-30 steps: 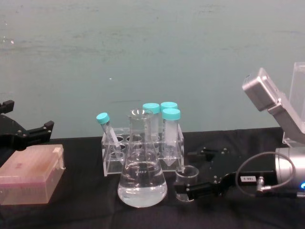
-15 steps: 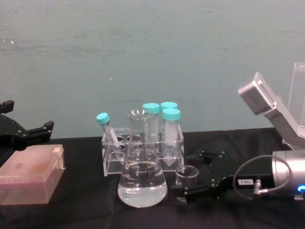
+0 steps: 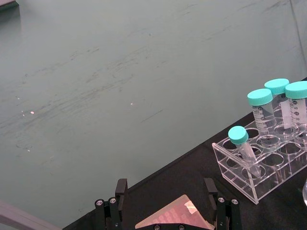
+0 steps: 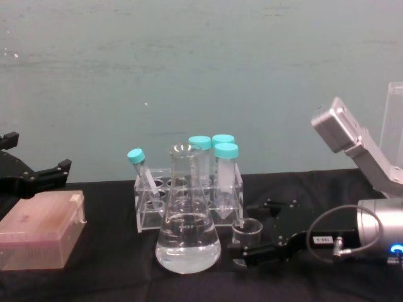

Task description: Place the experimental apparatus aside using one hand.

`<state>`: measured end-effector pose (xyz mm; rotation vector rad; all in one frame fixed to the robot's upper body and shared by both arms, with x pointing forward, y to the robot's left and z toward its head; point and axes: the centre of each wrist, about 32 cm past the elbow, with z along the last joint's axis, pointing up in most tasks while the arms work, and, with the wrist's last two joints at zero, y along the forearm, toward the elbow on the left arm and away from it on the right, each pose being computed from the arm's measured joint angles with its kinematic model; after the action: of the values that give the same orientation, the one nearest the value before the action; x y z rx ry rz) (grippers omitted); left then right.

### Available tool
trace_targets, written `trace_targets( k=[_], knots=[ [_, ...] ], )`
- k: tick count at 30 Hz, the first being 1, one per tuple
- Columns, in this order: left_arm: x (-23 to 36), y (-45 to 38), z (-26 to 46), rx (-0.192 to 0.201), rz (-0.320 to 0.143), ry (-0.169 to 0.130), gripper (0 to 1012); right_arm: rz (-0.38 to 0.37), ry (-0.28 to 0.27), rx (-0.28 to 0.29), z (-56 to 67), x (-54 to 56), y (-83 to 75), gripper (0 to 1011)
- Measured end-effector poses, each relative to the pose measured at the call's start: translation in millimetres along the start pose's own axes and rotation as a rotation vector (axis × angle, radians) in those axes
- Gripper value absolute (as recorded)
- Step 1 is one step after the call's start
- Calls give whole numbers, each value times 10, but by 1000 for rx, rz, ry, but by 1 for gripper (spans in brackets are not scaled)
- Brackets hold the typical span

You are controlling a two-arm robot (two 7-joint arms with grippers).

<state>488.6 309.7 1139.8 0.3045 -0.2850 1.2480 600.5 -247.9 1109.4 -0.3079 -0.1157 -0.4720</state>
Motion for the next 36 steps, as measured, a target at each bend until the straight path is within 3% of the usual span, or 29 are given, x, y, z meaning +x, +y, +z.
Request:
trace_targets(
  k=[36],
  knots=[
    [0,0,0,0,0,0,1000,-9,8,-6,6,21,13,1000]
  ],
)
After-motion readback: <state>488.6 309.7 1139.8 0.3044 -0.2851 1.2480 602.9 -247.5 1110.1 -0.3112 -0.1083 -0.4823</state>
